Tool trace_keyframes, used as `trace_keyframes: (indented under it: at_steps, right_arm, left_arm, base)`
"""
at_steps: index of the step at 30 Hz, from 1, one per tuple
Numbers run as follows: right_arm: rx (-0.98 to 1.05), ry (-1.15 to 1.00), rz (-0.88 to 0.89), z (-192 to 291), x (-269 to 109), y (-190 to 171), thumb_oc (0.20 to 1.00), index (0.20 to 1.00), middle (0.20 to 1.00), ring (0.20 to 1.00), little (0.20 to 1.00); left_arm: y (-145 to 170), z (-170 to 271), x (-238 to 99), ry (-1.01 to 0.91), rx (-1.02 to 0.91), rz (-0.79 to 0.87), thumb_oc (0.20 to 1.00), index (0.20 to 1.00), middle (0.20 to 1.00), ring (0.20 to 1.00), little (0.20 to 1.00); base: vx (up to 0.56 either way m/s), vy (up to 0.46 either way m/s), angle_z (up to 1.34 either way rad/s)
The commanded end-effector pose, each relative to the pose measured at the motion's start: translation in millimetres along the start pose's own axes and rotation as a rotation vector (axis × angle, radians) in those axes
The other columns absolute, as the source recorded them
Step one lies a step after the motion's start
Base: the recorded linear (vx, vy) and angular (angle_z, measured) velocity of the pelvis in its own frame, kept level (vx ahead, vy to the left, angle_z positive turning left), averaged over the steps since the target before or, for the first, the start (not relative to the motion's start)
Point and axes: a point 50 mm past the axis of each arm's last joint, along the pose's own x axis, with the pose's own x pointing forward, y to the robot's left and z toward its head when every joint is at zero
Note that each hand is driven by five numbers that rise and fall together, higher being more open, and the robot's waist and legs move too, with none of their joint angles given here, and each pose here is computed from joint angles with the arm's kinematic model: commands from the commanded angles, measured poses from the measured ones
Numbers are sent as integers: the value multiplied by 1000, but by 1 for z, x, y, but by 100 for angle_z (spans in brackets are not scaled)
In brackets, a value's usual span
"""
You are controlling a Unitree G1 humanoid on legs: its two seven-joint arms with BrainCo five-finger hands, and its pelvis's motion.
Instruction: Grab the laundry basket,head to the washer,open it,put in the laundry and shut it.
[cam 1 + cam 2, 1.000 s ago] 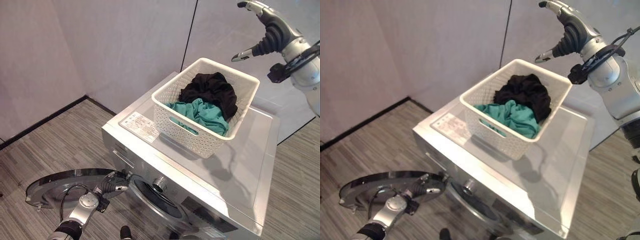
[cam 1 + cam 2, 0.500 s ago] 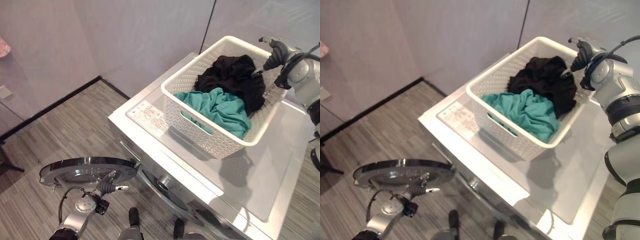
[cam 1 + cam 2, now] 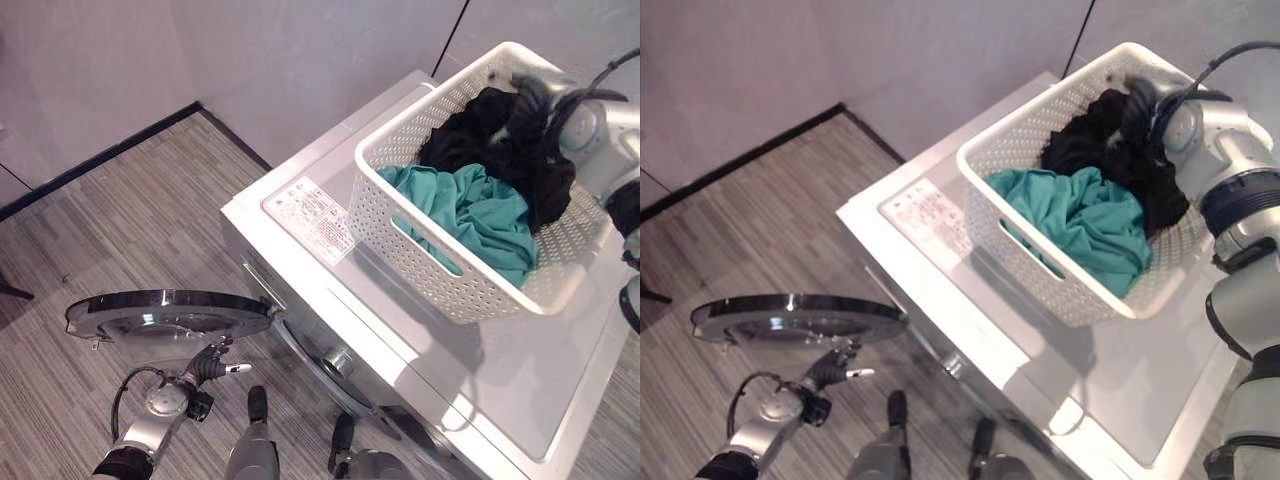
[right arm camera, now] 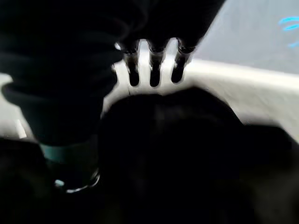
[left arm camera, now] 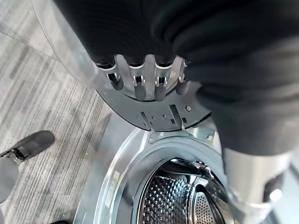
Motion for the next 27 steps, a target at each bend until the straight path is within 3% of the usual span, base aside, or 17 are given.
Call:
trace_keyframes:
  at_steps: [1,14,15,16,24,27]
  right_arm:
    - [-131,101,-33,-24,-12,-30,1000,1000,1000,1000,1000]
    - [-17,171,71,-51,-12,9,1000,1000,1000,1000,1000]
    - [17,158,93,-47,-10,16,925,925,925,925,925]
    - [32,144,98,-44,-9,18,200,200,200,200,200]
    - [242,-37,-93,-16,-13,-21,200,200,200,200,200]
    - [357,-69,-241,-25,-26,-55,200,200,200,200,200]
  left_arm:
    - [17,17,-4,-71,36,12,1000,1000,1000,1000,1000]
    - [10,27,-7,-136,-2,-38,1000,1000,1000,1000,1000]
    - [9,26,-6,-128,13,-43,1000,1000,1000,1000,1000]
    - [7,26,-5,-124,17,-47,1000,1000,1000,1000,1000]
    - [7,23,-5,-125,-35,-24,1000,1000,1000,1000,1000]
    - [11,18,-8,-117,-54,-13,1000,1000,1000,1000,1000]
  base:
    - [0,0,0]
    - [-10,-4,0]
    - [4,-29,4]
    - [36,-31,4]
    - [9,-4,3]
    - [10,-2,0]
